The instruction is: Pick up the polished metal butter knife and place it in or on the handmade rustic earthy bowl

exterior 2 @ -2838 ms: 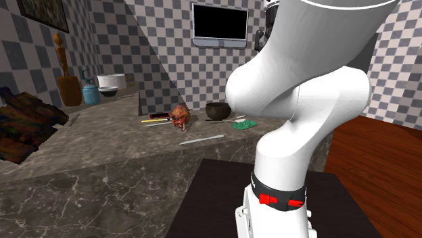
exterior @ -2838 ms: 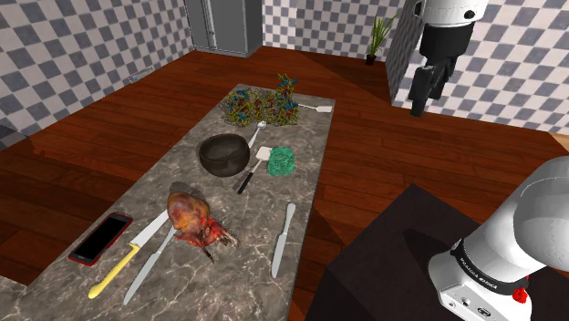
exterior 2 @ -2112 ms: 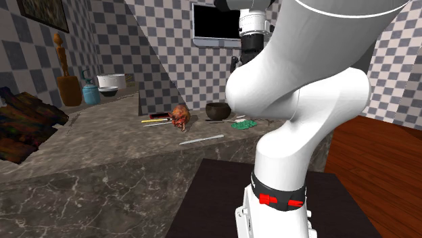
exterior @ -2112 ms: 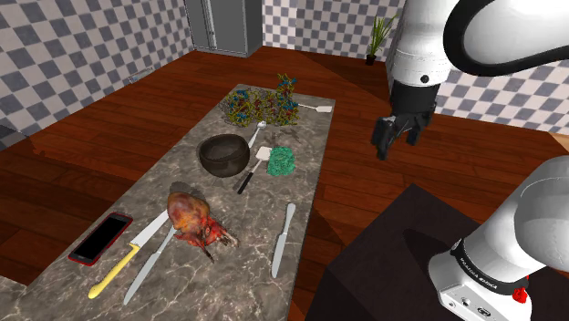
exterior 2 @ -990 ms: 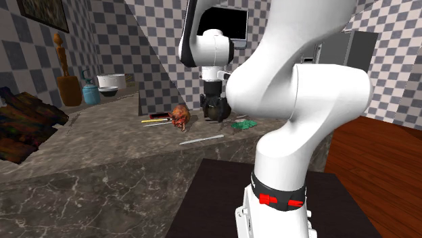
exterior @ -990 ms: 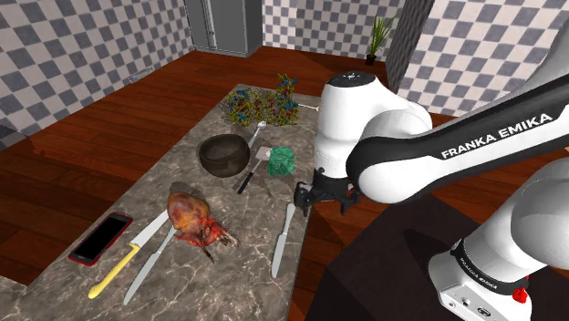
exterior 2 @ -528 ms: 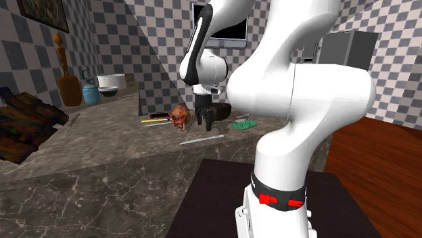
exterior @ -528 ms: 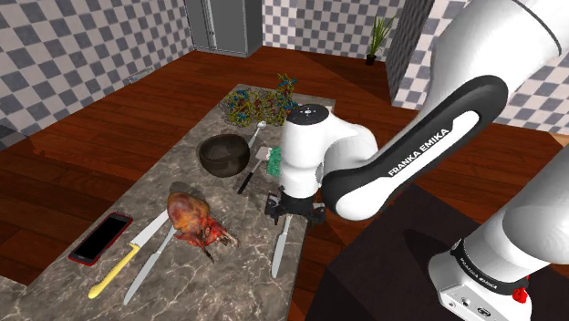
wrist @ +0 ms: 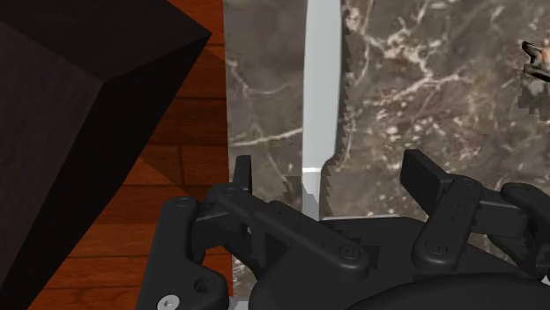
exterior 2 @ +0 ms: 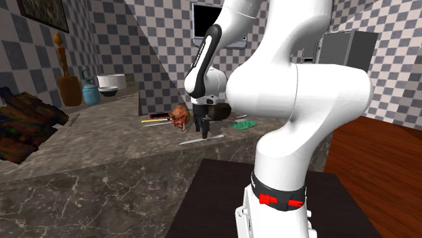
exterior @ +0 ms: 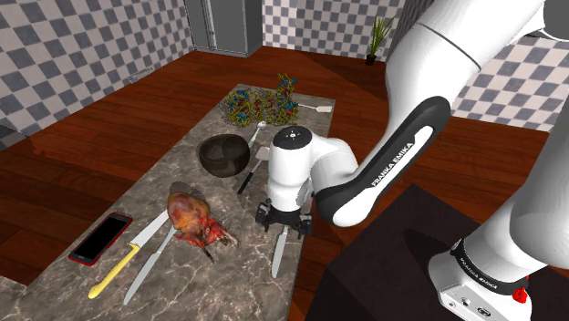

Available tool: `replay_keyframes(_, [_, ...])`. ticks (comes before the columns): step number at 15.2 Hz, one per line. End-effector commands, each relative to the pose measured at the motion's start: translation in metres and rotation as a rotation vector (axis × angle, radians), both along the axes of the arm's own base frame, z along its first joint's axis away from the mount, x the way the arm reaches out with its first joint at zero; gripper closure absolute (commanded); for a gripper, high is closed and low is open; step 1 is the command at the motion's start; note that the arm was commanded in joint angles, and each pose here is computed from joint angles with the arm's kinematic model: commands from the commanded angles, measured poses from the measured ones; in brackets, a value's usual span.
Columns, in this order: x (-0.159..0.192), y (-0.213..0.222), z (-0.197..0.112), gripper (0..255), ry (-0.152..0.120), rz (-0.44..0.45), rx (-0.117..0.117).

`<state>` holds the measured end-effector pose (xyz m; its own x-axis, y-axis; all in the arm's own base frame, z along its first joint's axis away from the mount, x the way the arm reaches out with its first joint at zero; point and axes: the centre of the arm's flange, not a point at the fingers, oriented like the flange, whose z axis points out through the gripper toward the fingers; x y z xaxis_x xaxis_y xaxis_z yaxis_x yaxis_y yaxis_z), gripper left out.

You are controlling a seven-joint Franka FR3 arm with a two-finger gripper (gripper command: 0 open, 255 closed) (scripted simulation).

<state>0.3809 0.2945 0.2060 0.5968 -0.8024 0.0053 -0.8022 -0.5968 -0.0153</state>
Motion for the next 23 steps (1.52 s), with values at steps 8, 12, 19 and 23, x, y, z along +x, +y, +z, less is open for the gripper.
replay_keyframes(8, [0.000,0.001,-0.015,0,-0.001,0.000,0.000])
replay_keyframes(12, [0.000,0.001,-0.015,255,-0.001,0.000,0.000])
replay_keyframes(19, [0.000,0.001,-0.015,255,-0.001,0.000,0.000])
replay_keyframes(23, [0.000,0.001,0.006,255,-0.001,0.000,0.000])
